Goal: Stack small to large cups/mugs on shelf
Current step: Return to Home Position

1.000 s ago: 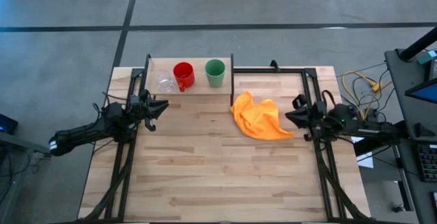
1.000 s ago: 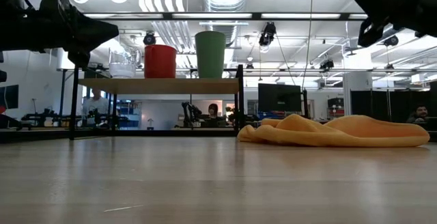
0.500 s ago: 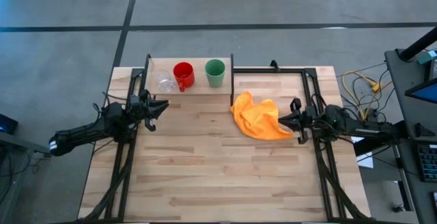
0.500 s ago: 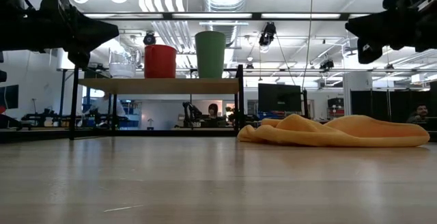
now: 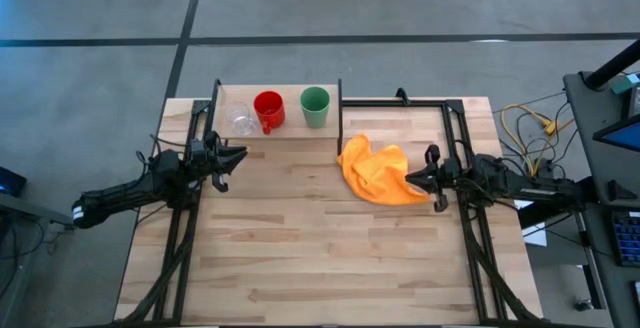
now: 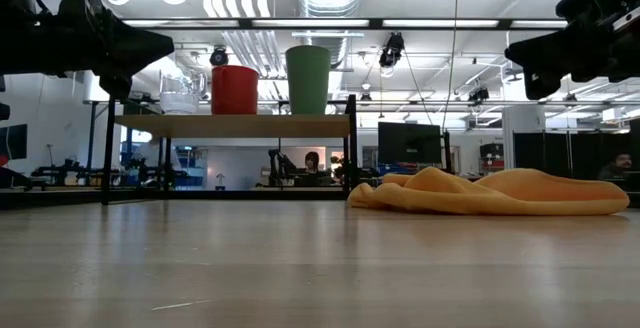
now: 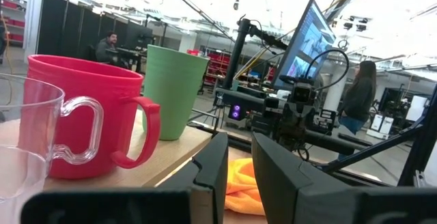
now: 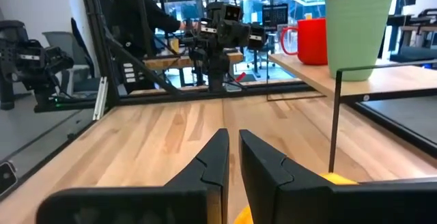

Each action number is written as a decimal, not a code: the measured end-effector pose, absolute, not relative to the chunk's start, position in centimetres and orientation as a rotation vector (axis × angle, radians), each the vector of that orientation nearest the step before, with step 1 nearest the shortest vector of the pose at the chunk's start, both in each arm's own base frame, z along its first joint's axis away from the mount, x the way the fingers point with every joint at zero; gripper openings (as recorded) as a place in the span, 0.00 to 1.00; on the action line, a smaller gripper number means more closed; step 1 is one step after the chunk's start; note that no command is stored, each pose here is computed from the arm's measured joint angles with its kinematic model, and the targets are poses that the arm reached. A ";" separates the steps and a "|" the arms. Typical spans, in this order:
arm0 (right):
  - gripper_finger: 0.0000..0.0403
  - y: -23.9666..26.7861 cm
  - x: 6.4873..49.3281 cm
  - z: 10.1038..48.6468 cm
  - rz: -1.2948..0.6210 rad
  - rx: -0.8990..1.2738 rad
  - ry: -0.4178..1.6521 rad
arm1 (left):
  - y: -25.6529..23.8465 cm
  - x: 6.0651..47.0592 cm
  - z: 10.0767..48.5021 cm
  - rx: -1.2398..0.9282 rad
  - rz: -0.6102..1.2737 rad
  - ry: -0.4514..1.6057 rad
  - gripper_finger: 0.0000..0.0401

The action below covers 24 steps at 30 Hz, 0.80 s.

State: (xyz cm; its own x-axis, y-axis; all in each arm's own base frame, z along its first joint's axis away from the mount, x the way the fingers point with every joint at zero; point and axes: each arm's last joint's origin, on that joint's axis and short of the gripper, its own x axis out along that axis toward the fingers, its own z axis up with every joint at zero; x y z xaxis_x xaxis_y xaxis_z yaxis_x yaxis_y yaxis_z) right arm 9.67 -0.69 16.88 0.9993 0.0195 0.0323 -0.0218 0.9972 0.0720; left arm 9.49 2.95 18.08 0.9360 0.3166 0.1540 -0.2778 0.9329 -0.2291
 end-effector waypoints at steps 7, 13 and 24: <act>0.07 -0.7 9.7 16.9 0.021 0.071 -0.031 | 3.0 9.5 18.1 -0.206 0.306 -0.191 0.14; 0.07 -0.7 9.7 16.9 0.021 0.074 -0.031 | 3.0 9.5 18.1 -0.206 0.306 -0.191 0.14; 0.07 -0.7 9.7 16.9 0.021 0.074 -0.031 | 3.0 9.5 18.1 -0.206 0.307 -0.191 0.14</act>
State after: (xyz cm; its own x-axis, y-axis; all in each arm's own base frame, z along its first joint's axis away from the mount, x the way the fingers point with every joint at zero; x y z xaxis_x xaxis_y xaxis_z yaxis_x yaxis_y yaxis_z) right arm 9.67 -0.69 16.89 0.9993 0.0195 0.0316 -0.0218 0.9971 0.0734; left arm 9.48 2.96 18.08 0.9355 0.3177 0.1545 -0.2789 0.9326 -0.2290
